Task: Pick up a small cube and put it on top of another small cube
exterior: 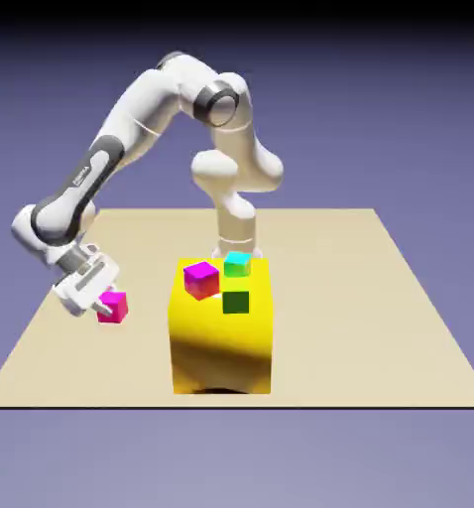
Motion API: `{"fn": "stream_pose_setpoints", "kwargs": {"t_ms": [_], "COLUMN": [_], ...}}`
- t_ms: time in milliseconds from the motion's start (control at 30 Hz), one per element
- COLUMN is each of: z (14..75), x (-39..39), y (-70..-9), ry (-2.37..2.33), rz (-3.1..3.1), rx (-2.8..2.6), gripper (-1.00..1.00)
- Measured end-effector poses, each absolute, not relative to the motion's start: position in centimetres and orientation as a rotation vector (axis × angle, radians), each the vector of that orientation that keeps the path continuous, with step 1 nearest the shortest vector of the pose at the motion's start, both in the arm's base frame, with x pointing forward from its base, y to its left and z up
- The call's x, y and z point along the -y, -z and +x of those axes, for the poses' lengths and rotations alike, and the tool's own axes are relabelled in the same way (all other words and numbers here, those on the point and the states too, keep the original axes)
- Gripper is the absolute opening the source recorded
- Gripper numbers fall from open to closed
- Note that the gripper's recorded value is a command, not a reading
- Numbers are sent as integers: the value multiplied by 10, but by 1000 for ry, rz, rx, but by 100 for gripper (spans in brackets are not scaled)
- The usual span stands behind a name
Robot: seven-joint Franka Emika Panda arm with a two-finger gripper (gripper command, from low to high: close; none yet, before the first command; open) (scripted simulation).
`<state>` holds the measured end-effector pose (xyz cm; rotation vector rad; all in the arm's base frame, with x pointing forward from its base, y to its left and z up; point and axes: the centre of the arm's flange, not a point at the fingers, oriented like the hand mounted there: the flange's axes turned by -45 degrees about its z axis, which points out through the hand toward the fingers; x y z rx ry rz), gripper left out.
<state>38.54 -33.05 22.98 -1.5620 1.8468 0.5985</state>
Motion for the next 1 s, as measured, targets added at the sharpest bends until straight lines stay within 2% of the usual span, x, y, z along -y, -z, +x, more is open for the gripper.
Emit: {"fn": "stream_pose_setpoints", "kwargs": {"t_ms": [333,533,700,800,833,900,1000], "z": [485,505,483,491,490,490,483], "x": [208,124,100,63,69,67,99], "y": [-362,-458,-436,-381,-379,-379,-434], "ry": [-586,-536,-597,-603,-597,-600,-598], "rz": [-1564,-1563,-1557,-1567,-1553,-1557,-1557], "rx": [-1842,-1854,-1958,-1950,-1959,-1958,-1958], "gripper": [-100,-100,-100,-100,100,100,100]}}
